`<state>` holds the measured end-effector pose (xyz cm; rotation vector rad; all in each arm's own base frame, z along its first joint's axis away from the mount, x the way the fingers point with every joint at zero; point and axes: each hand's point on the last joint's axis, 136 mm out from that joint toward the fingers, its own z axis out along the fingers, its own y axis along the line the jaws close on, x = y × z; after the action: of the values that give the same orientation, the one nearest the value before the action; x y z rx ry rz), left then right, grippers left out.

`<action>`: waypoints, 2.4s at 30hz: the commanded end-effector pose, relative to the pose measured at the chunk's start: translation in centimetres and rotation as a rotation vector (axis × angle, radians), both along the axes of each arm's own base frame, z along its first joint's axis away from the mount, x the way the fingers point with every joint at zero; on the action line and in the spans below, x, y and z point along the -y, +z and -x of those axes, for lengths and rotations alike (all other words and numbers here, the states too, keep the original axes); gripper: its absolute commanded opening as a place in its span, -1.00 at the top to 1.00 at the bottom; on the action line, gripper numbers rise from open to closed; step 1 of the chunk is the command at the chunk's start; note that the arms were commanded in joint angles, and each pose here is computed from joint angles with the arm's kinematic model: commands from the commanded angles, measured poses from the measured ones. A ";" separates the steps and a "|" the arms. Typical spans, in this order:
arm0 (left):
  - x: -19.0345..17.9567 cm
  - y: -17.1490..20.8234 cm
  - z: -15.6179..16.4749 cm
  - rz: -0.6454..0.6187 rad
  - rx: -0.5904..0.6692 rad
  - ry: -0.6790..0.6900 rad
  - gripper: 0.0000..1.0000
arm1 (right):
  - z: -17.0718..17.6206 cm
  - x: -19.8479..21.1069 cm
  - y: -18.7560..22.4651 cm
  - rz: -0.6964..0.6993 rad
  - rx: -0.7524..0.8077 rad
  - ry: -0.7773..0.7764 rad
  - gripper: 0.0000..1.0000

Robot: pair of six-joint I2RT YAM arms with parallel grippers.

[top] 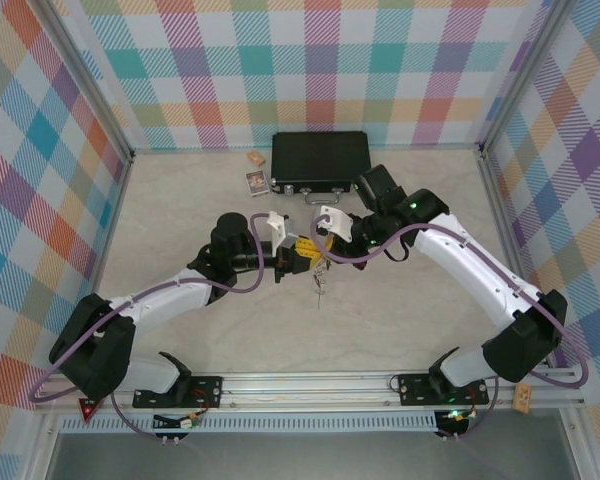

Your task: Put the keys on the keyring

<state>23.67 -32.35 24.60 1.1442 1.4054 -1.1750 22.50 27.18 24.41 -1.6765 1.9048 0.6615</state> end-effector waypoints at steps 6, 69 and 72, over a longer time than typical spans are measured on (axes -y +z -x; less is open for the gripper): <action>0.4 1.8 0.4 0.048 0.043 -0.031 1.00 | 0.5 -1.1 1.7 -0.070 0.023 0.029 0.97; -1.0 16.4 -0.2 0.610 0.134 0.130 1.00 | -0.2 0.7 13.9 -0.597 0.479 -0.204 0.84; -0.9 16.2 -0.2 0.606 0.129 0.128 1.00 | -0.1 0.6 13.7 -0.595 0.476 -0.202 0.86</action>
<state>25.15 -31.59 38.52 0.6616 1.0093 -1.2718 23.54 26.29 36.16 -1.1041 1.4224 0.5856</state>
